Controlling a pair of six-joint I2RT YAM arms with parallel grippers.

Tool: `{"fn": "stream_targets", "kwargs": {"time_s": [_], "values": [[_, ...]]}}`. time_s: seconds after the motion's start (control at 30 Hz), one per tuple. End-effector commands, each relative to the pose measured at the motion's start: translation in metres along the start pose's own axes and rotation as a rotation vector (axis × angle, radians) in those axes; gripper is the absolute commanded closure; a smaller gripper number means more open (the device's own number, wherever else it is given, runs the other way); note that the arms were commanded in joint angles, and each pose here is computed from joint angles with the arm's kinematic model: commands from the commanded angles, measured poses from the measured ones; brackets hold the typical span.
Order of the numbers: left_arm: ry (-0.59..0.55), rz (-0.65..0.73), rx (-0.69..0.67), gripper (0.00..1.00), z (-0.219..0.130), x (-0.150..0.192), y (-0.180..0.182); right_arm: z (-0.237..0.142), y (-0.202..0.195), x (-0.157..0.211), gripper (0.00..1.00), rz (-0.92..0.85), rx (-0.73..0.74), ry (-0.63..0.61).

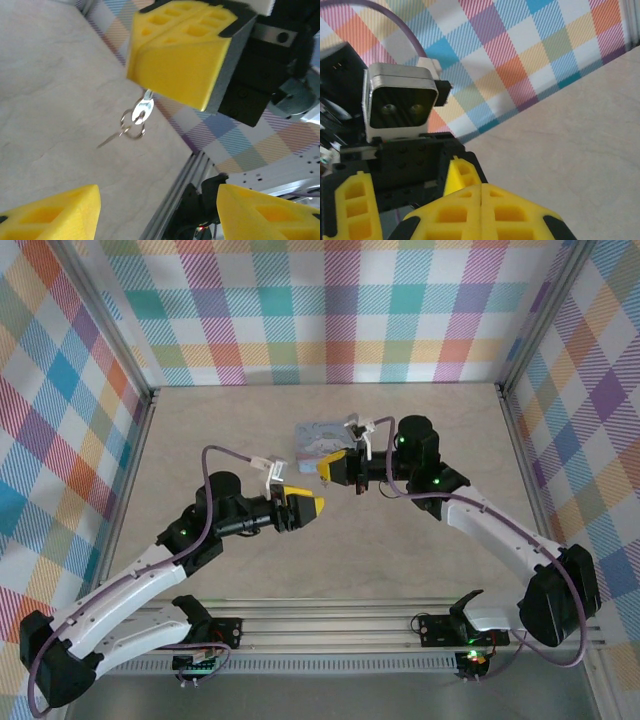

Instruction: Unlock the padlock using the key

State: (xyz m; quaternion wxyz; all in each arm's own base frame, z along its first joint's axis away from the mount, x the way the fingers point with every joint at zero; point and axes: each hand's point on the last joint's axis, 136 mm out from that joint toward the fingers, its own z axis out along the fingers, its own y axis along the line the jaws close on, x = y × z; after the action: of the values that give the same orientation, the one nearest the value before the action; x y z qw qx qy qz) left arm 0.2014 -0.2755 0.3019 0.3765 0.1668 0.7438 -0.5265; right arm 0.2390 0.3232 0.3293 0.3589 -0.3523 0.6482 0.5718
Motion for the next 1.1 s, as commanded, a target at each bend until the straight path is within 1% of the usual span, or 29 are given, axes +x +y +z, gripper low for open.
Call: {"fn": "stream_targets", "kwargs": {"time_s": [0.0, 0.2, 0.37, 0.47, 0.63, 0.9, 0.97, 1.03, 1.07], "values": [[-0.112, -0.001, 0.156, 0.4, -0.007, -0.031, -0.032, 0.001, 0.012, -0.016, 1.0, 0.059, -0.076, -0.048], [-0.165, -0.058, 0.18, 0.43, -0.008, -0.036, -0.024, -0.001, 0.01, -0.02, 1.0, 0.131, -0.07, -0.099], [-0.183, -0.071, 0.171, 0.49, -0.009, -0.036, -0.016, -0.002, 0.012, -0.019, 1.0, 0.145, -0.075, -0.101], [-0.19, -0.08, 0.158, 0.53, -0.008, -0.039, -0.011, -0.004, 0.013, -0.016, 1.0, 0.138, -0.076, -0.108], [-0.196, -0.094, 0.19, 0.54, -0.002, -0.044, -0.012, -0.003, 0.015, -0.012, 1.0, 0.156, -0.089, -0.102], [-0.194, -0.134, 0.218, 0.6, 0.011, -0.046, -0.007, -0.003, 0.014, -0.013, 1.0, 0.167, -0.086, -0.107], [-0.196, -0.136, 0.219, 0.63, 0.012, -0.047, -0.006, -0.003, 0.014, -0.013, 1.0, 0.172, -0.086, -0.108], [-0.196, -0.143, 0.216, 0.7, 0.014, -0.047, -0.005, -0.003, 0.013, -0.013, 1.0, 0.18, -0.082, -0.112], [-0.194, -0.146, 0.214, 0.76, 0.015, -0.046, -0.004, -0.003, 0.012, -0.013, 1.0, 0.185, -0.08, -0.112]]}}
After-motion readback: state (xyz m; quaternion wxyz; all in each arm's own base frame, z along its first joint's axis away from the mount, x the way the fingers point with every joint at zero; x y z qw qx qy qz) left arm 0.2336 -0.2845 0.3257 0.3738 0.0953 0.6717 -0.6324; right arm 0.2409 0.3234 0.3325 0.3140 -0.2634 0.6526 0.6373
